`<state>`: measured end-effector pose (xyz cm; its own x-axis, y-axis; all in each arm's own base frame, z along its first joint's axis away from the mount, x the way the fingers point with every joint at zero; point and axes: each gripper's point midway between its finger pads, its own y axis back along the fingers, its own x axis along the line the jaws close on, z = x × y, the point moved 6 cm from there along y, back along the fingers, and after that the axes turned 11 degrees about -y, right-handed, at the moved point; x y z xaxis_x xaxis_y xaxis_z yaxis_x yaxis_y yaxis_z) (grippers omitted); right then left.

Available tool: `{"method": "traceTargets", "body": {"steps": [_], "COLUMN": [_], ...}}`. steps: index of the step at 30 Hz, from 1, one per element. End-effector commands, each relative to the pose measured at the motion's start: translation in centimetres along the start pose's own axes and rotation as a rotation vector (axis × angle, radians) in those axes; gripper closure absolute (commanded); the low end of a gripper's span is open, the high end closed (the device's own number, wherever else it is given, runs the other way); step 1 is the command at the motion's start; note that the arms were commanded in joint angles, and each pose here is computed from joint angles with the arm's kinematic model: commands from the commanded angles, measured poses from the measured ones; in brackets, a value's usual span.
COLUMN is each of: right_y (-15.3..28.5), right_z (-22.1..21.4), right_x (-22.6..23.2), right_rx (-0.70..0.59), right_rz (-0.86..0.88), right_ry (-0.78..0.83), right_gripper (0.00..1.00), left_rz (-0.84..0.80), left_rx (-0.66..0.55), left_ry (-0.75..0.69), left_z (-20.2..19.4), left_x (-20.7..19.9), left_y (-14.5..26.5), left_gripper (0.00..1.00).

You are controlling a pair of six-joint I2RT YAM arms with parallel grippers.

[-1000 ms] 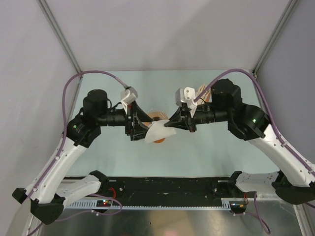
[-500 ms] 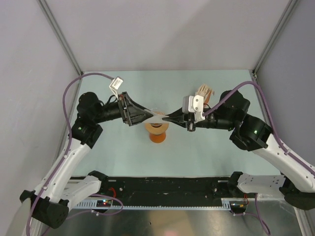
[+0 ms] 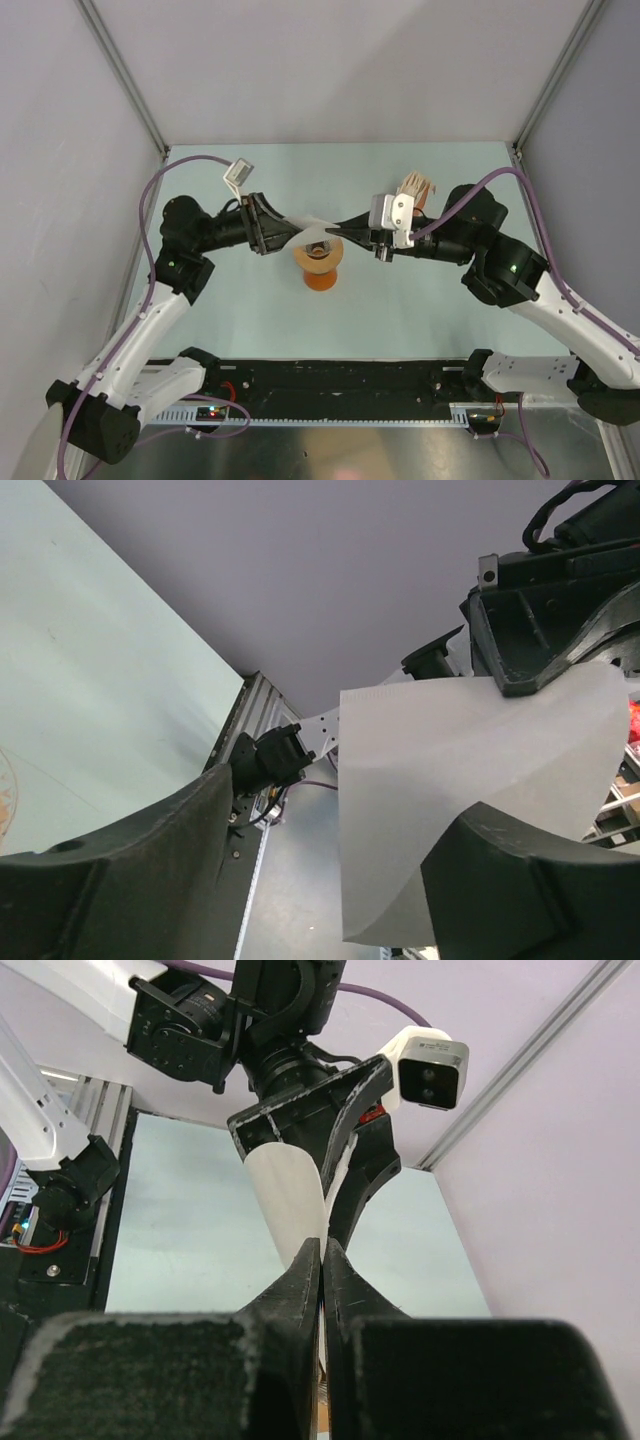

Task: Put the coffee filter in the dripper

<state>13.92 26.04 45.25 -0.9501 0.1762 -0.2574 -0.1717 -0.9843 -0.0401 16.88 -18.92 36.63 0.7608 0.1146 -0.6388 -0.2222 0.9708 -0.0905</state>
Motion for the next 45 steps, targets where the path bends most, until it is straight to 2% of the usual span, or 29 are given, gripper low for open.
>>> {"method": "traceTargets", "body": {"steps": [1,12,17,19,20,22,25,33,45], "right_y": [-0.5,-0.6,-0.7,-0.4,-0.2,0.4,1.6,1.9,1.0], "right_z": [0.9,-0.3,-0.7,-1.0,-1.1,-1.3,-1.9,-3.4,-3.8], "right_x": [-0.4,-0.1,-0.2,0.0,0.1,-0.1,-0.7,-0.4,-0.5], "right_rx": [-0.047,0.002,0.025,0.044,0.051,0.071,0.114,0.183,0.195], "right_rz": [-0.019,0.002,0.001,0.009,0.008,0.007,0.016,0.084,0.075], "right_ry": [0.042,0.025,0.025,0.018,0.013,-0.019,-0.077,-0.066,-0.009], "right_gripper": [1.0,1.0,1.0,0.92,0.82,0.69,0.63,0.69,0.99], "left_rz": [-0.038,-0.034,-0.033,-0.035,-0.038,-0.043,-0.05,-0.055,-0.052], "left_rx": [-0.009,-0.016,-0.015,-0.013,-0.011,-0.007,0.001,0.012,0.012], "left_ry": [-0.037,-0.049,-0.039,-0.035,-0.036,-0.035,-0.033,-0.03,-0.013], "left_z": [0.1,0.4,0.3,0.4,0.4,0.3,0.2,0.2,0.1], "left_x": [-0.9,-0.8,-0.7,-0.8,-0.9,-1.0,-1.1,-1.0,-1.0], "left_y": [0.3,0.1,0.0,0.0,0.0,0.1,0.2,0.2,0.2], "left_gripper": [0.3,0.58,0.75,0.83,0.86,0.95,0.99,1.0,1.0]}}
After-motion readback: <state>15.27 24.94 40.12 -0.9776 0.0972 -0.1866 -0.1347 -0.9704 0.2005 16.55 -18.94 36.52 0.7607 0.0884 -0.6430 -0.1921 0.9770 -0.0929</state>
